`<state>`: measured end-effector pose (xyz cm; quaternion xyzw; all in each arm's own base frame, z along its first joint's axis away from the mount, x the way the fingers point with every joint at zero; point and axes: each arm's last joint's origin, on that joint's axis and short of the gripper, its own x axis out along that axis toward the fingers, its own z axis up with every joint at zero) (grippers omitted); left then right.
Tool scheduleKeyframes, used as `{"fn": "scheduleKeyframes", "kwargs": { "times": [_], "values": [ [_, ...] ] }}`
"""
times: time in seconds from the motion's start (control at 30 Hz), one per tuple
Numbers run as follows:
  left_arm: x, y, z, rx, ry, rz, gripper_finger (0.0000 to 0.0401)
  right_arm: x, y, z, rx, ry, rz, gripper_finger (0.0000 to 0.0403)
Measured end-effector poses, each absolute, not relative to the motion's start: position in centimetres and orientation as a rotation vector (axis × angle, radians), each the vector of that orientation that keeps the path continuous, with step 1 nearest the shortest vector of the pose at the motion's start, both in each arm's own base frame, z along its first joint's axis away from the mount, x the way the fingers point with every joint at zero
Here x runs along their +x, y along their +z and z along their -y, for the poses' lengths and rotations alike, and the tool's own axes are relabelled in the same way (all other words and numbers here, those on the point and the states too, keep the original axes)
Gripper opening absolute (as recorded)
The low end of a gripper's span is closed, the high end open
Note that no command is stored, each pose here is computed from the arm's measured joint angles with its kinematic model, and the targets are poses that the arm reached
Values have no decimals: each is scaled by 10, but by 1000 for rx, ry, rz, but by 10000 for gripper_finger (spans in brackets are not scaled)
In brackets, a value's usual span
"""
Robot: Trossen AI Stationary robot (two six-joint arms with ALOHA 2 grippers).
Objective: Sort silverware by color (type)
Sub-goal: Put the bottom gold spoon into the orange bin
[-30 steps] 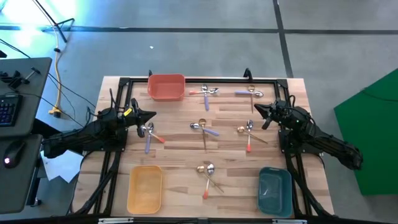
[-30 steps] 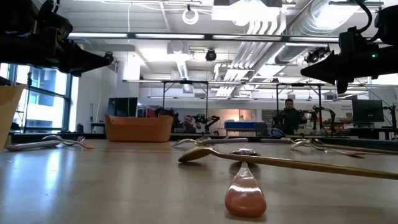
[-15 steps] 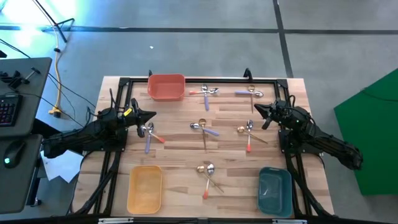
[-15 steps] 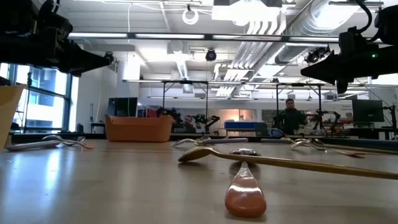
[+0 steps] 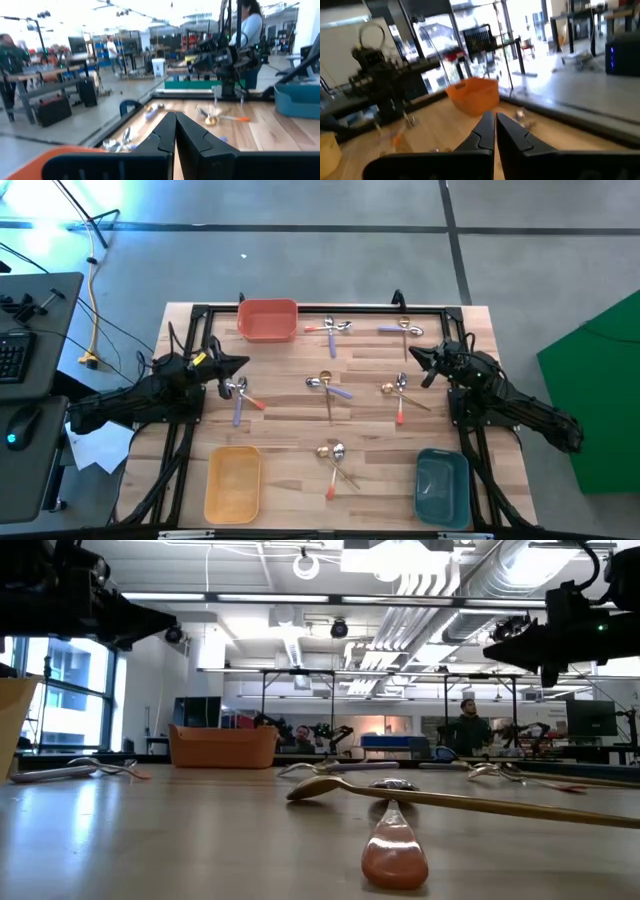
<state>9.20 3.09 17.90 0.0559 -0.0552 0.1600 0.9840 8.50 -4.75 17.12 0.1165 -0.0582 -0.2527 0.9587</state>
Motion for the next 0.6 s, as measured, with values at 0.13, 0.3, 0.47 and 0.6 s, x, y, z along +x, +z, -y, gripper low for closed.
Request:
{"fn": "scheduleKeyframes", "kwargs": {
  "times": [0.13, 0.3, 0.47, 0.6],
  "values": [
    [92, 178, -31, 132, 312, 103, 3, 84, 179, 47, 189, -510, 195, 0],
    [92, 176, -31, 102, 309, 86, 3, 83, 188, 46, 154, -500, 284, 0],
    [92, 182, -30, 25, 304, 154, 3, 80, 202, 42, 184, -388, 430, 0],
    [92, 184, -29, -51, 264, 190, 3, 84, 205, 38, 153, -312, 433, 0]
  ]
}}
